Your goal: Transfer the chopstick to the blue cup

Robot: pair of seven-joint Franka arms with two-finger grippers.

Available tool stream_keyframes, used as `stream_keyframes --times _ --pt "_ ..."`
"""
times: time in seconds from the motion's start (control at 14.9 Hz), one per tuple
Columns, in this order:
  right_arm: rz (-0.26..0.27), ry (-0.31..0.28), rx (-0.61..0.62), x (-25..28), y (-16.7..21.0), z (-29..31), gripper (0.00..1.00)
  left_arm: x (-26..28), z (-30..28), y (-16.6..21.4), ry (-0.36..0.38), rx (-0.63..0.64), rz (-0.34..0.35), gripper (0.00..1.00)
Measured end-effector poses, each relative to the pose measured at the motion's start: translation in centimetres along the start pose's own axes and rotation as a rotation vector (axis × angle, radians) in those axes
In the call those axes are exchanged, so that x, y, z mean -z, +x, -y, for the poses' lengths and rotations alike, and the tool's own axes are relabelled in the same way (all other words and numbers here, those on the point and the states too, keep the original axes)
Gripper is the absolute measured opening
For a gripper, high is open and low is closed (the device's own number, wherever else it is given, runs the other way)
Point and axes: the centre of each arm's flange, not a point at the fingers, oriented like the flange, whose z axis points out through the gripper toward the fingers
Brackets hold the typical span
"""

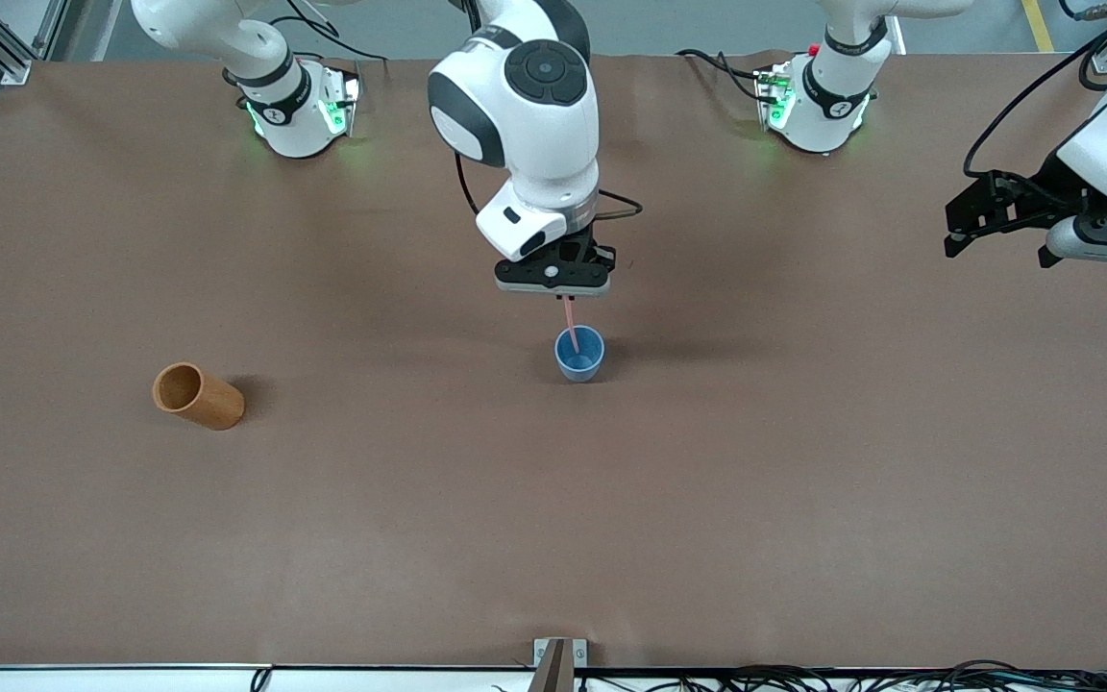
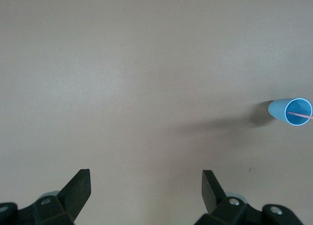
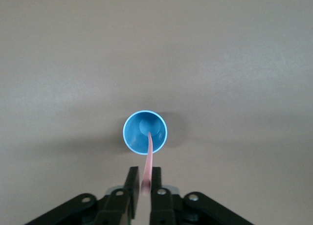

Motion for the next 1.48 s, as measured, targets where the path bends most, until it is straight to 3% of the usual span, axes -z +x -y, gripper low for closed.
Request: stream_keyframes --times 0.13,0.27,0.34,0.67,1.14,1.48 --pt "-0.011 0.002 -0.009 0.3 0.7 -0.4 0.43 0.0 0.0 0.0 0.0 0.001 0.002 1.0" --pt "-0.021 0.006 -0.027 0.8 1.7 -1.2 0.45 0.0 0.1 0.0 0.0 0.001 0.002 1.0" --pt "-0.026 0.01 -0.035 1.2 2.2 -1.6 0.53 0.0 0.1 0.0 0.0 0.002 0.002 1.0" --pt "-0.076 0.046 -0.102 7.3 6.0 -6.1 0.99 0.4 0.1 -0.1 0.0 0.0 -0.006 1.0" --pt "-0.045 -0.053 -0.111 19.7 12.8 -26.2 1.0 0.4 0.2 -0.2 0.0 0.001 0.002 1.0" --pt "0.011 -0.107 -0.067 24.0 13.6 -42.0 1.0 0.2 0.2 -0.1 0.0 0.002 0.006 1.0"
